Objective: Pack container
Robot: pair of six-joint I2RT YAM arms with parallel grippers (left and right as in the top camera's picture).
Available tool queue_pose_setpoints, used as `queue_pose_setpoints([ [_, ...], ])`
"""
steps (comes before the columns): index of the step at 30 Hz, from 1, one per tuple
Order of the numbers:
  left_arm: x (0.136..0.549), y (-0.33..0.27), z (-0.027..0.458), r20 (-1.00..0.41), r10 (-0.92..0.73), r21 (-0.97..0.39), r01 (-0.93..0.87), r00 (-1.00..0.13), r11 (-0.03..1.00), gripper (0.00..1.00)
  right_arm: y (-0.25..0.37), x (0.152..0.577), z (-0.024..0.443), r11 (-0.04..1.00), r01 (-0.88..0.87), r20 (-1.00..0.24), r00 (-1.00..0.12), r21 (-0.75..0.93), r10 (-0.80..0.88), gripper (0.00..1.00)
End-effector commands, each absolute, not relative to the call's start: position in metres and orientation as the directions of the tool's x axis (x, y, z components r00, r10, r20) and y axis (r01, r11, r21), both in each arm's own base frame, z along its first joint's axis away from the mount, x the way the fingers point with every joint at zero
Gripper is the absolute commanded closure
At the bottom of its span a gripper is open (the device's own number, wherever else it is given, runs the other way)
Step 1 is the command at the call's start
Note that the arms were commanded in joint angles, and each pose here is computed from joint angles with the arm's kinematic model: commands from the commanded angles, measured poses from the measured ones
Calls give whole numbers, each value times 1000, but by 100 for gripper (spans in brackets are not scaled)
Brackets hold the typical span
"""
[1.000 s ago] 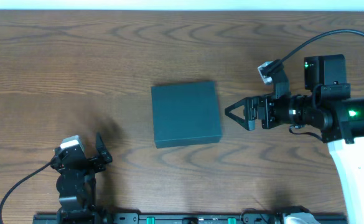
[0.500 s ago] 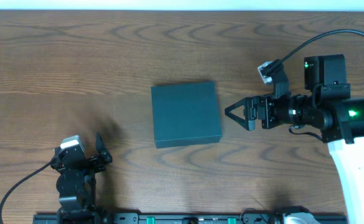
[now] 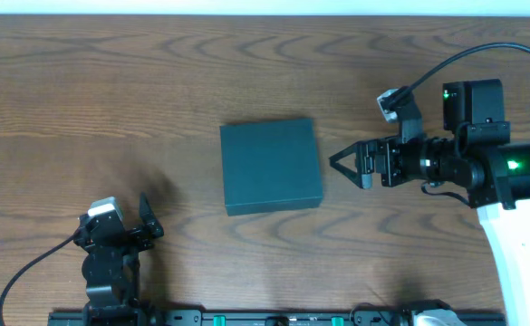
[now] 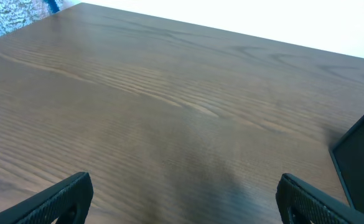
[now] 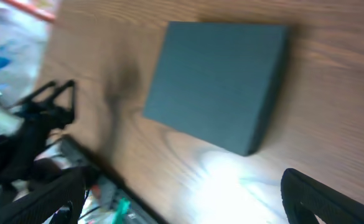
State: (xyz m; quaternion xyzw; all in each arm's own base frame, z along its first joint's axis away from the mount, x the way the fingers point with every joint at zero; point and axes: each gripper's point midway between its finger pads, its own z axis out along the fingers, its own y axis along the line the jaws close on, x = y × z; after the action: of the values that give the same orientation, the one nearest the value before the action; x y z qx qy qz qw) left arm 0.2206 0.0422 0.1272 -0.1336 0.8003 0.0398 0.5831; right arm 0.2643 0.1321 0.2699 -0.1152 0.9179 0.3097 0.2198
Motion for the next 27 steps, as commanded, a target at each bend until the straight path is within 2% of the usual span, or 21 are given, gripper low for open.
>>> queue_pose_setpoints([
  [1,220,46,118,-940,-174,-88,-283,-294,955,5,109,269,272,878,-342,-567,-817,335,-102,1],
  [6,220,46,118,-940,-174,-88,-283,-294,955,5,100,261,281,902,-391,-794,-599,182,-100,1],
  [11,220,46,118,-940,-174,-88,-283,-294,955,5,85,233,252,922,-369,-881,-468,120,-73,1],
  [18,220,46,118,-940,-174,-88,-283,-294,955,5,75,202,179,928,-356,-898,-435,105,-65,1],
  [27,220,46,118,-940,-174,-88,-283,-294,955,5,74,196,112,930,-348,-882,-467,122,-59,1],
])
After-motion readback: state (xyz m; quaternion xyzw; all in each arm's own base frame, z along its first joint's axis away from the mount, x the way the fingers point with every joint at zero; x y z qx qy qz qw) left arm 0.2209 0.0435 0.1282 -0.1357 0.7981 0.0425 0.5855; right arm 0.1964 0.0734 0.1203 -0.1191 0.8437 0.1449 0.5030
